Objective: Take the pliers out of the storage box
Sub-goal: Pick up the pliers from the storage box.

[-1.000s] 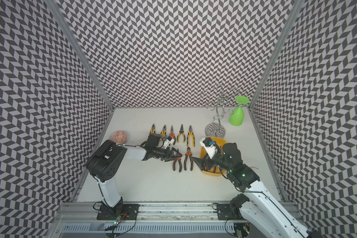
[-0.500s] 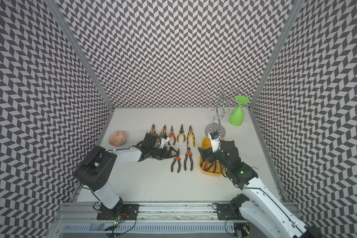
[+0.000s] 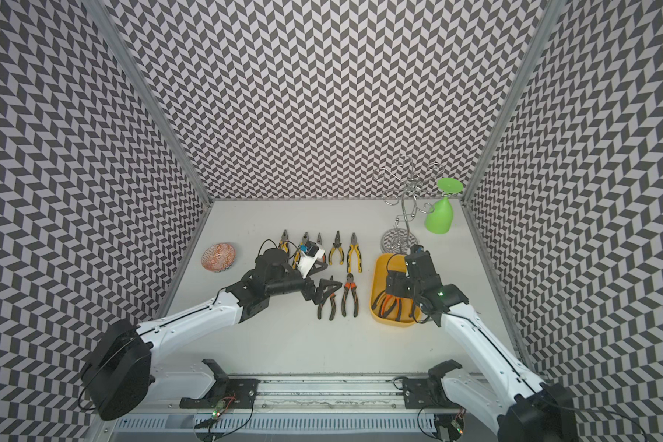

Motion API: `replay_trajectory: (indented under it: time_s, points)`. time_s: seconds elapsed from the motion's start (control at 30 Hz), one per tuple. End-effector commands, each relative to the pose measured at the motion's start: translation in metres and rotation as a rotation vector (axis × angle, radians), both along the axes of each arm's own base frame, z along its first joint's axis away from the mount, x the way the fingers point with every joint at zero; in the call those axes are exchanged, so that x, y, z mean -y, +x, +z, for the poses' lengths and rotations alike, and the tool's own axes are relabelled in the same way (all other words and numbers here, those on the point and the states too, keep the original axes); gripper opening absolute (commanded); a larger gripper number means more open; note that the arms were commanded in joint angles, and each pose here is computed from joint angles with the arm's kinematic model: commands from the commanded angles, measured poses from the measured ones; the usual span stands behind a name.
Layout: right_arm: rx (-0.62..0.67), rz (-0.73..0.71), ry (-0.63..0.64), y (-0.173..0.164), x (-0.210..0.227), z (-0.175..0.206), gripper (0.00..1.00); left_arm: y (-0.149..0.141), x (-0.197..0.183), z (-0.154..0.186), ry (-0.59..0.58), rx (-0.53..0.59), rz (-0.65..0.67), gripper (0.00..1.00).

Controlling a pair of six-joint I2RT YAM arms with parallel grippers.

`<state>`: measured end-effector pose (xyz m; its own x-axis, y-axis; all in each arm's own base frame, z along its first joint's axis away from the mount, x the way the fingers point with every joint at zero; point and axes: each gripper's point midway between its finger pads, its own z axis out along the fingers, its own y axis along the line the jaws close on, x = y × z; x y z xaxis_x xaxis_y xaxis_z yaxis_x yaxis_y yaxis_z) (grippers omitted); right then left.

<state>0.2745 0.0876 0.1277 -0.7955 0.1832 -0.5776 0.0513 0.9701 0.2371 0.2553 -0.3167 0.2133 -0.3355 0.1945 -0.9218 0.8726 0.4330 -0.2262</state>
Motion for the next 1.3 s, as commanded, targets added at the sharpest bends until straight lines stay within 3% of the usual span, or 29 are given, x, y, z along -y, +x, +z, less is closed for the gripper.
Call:
replay_trajectory:
  time_s: [0.0,0.13,0.3,0.53,0.7,0.97,1.13,1.27]
  points:
    - [-0.092,0.014,0.016,-0.011,-0.002,-0.024,0.84,-0.018,0.004,0.026,0.009,0.192,-0.098,0.98]
    - [-0.150,0.039,-0.032,-0.015,0.002,-0.042,0.56,-0.041,0.004,0.037,0.010,0.329,-0.177,0.98]
    - [-0.213,0.038,-0.053,-0.016,0.004,-0.058,0.43,-0.052,0.004,0.043,0.019,0.385,-0.240,0.98]
    - [-0.282,0.030,-0.051,-0.019,0.004,-0.079,0.30,-0.055,0.007,0.040,0.015,0.360,-0.267,0.98]
    - [-0.298,0.042,-0.050,-0.019,0.003,-0.085,0.29,-0.058,0.009,0.040,0.005,0.346,-0.287,0.98]
    - [-0.302,0.054,-0.054,-0.016,0.001,-0.087,0.18,-0.060,0.009,0.039,0.004,0.351,-0.297,0.98]
    - [-0.242,0.049,-0.048,-0.009,0.001,-0.069,0.02,-0.057,0.007,0.042,-0.013,0.349,-0.265,0.98]
    - [-0.136,0.056,-0.031,0.002,-0.001,-0.042,0.00,-0.052,0.007,0.043,-0.074,0.301,-0.214,0.98]
